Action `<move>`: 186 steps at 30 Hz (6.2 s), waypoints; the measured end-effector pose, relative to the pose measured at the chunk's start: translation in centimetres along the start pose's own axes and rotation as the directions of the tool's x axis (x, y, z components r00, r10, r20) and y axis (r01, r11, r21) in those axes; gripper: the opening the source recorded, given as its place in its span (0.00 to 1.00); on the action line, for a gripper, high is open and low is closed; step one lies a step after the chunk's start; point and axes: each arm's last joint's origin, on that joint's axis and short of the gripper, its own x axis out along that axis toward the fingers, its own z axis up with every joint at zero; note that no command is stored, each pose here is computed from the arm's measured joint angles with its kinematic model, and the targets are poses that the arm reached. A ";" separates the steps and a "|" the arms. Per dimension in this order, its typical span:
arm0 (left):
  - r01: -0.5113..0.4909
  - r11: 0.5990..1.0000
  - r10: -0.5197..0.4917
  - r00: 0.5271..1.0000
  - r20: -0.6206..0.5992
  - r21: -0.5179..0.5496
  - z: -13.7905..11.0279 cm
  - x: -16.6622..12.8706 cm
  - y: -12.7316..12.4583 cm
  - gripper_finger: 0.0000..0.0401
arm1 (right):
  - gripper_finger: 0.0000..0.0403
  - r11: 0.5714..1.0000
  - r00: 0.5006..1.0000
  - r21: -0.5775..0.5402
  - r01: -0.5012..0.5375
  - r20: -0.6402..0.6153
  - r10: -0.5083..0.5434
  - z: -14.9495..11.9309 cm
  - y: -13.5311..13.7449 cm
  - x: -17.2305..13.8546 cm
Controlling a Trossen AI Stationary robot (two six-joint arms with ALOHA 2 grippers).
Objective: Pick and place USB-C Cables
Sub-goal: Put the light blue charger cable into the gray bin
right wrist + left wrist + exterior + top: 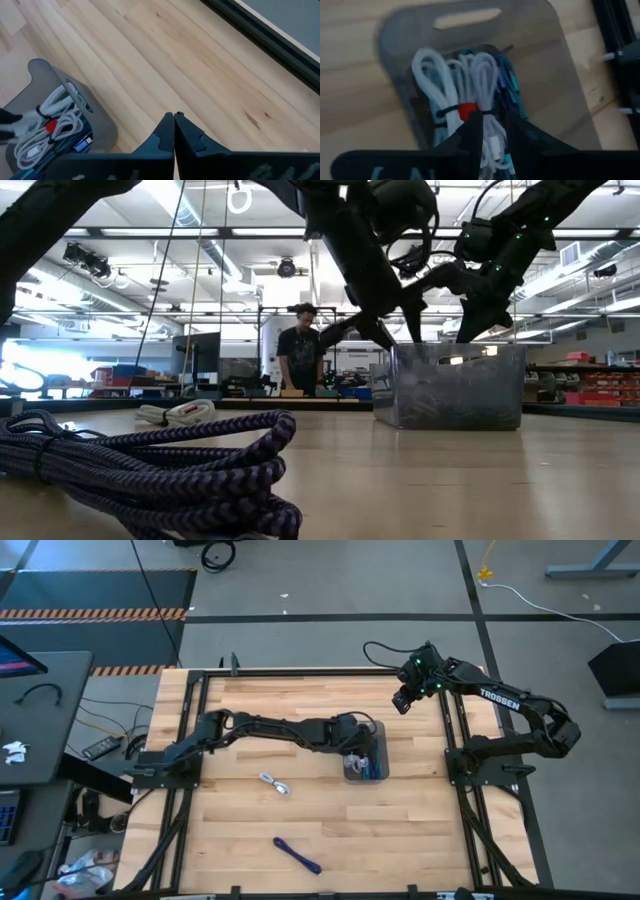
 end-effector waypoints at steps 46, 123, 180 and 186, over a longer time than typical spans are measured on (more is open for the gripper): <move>0.150 0.254 0.571 0.774 -0.274 0.955 -8.1 -14.9 6.4 0.32 | 0.00 0.984 0.998 0.166 -0.060 -0.014 0.063 -0.1 0.1 0.0; 0.257 0.966 -0.253 0.926 0.280 0.025 0.3 -9.4 -0.5 0.10 | 0.00 0.985 1.000 0.172 -0.002 0.007 0.000 0.0 -0.8 -0.2; 0.148 0.983 -0.134 0.983 0.126 -0.109 -4.2 1.7 2.1 0.24 | 0.00 0.994 0.999 0.102 -0.038 0.009 0.037 0.0 -0.7 -0.3; 0.191 0.980 -0.180 0.971 0.154 -0.058 -3.0 1.2 1.0 0.22 | 0.00 0.993 0.999 0.101 -0.054 0.009 0.054 0.0 -0.7 -0.3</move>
